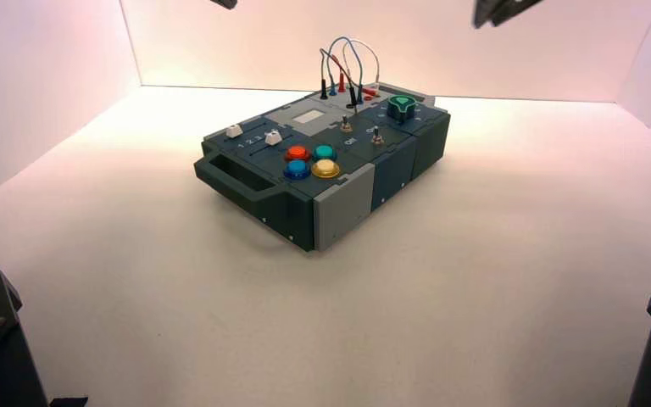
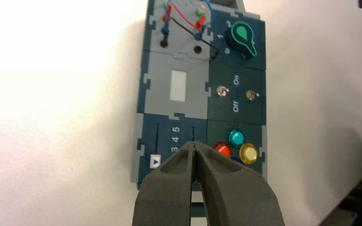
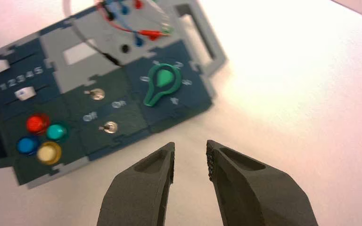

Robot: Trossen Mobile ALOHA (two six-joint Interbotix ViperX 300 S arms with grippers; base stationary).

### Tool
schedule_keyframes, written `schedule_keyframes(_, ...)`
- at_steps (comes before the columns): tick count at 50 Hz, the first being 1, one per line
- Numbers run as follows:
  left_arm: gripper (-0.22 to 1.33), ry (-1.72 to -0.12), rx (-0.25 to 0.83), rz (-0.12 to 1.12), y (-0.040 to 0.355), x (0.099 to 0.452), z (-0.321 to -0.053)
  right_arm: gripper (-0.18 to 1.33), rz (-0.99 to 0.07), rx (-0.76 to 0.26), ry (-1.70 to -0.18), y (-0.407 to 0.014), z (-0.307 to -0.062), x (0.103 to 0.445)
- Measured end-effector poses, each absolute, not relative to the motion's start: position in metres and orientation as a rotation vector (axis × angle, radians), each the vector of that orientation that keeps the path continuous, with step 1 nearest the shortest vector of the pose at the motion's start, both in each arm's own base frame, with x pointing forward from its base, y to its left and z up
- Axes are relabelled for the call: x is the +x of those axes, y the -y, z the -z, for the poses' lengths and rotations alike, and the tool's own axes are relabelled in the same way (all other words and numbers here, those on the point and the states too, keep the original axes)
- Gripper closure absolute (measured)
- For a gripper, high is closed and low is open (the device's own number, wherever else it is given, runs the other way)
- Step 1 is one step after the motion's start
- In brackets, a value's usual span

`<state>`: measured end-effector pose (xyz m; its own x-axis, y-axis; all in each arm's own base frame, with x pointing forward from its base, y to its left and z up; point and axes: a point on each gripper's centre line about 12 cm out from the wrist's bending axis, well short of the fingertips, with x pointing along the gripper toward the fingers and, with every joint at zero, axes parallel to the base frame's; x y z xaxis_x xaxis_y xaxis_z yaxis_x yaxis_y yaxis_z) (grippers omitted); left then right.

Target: Pull the blue wire.

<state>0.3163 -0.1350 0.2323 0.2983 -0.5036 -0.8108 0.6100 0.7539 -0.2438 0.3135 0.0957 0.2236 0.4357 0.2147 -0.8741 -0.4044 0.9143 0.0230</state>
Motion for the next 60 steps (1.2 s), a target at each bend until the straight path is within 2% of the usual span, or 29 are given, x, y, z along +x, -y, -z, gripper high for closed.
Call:
schedule_keyframes(16,1.28,-1.06,0.176,0.815,0.151,0.313,-0.22,0.37,-0.428,-0.235,-1.07,-0.112,-0.221,0.331)
schedule_keyframes(41,1.28,-0.966,0.155,0.709,0.147,0.324,-0.214,0.37,-0.456,-0.285,-1.121,-0.122,-0.182,0.358)
schedule_keyframes(60,1.28,-0.966,0.155,0.707,0.147,0.323,-0.213,0.37,-0.53,-0.332,-1.112,-0.161,-0.17,0.384)
